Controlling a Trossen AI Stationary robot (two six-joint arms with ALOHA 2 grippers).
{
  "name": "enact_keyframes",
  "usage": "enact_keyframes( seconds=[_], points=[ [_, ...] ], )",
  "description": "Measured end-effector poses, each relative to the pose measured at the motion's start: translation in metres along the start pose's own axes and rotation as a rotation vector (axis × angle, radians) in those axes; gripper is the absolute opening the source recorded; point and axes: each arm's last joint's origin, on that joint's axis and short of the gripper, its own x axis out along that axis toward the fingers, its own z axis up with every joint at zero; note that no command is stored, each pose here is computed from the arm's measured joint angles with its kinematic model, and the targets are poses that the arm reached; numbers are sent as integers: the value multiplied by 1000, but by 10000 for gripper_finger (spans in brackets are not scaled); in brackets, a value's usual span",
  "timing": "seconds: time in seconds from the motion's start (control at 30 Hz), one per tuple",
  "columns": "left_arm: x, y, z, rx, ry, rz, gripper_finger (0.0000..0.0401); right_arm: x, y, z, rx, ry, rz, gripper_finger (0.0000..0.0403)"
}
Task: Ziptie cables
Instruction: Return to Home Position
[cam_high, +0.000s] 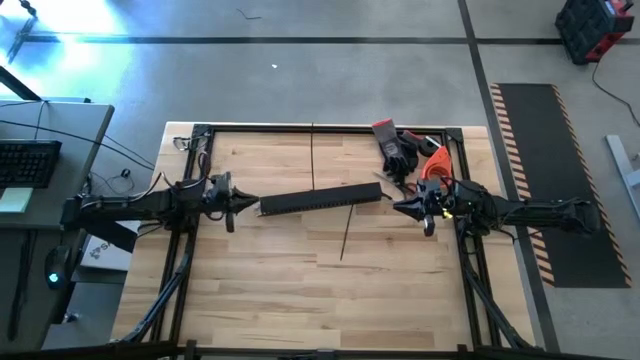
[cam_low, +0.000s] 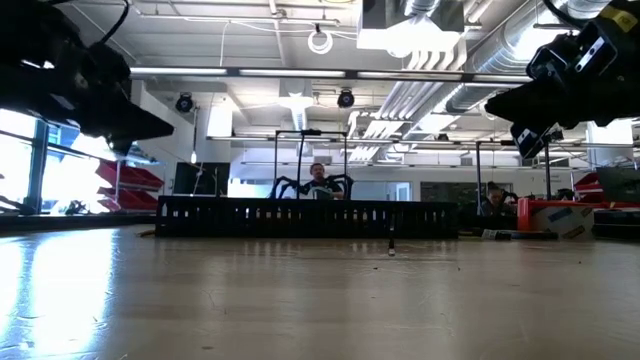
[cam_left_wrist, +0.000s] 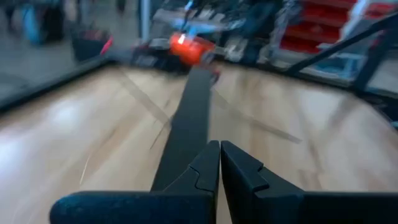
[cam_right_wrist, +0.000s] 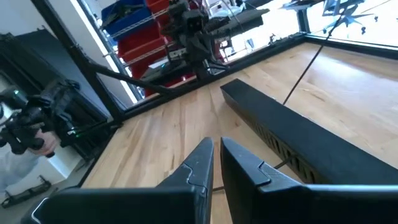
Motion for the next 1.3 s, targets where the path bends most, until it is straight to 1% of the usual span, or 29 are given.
enact_keyframes(
  seconds=[0.07, 0.2, 0.27, 0.47, 0.53, 0.63, 0.8, 1.13, 1.3],
  points=[
    [-4, -3, 4, 49, -46, -46, 0, 0, 0, 0, -3, 3, 6, 16],
    [-10, -6, 9, 149, -120, -95, 0, 0, 0, 0, -16, 3, 9, 16],
    [-11, -7, 10, 170, -137, -103, 0, 0, 0, 0, -38, 3, 10, 16],
    [-10, -7, 9, 201, -125, -112, 0, 0, 1, 1, -147, -9, 19, 16],
    [-11, -7, 9, 225, -129, -111, 0, 0, 2, 2, -183, -20, 43, 16],
    [-11, -7, 9, 204, -128, -111, 0, 0, 3, 3, -212, -25, 51, 16],
    [-11, -7, 9, 139, -124, -113, 0, 0, 1, -2, -203, 22, 34, 16],
    [-11, -7, 9, 134, -125, -110, 0, -1, -1, -8, -192, 87, 17, 16],
    [-17, -10, 14, 128, -208, -143, 0, -10, 9, -10, -210, 65, 65, 16]
  ],
)
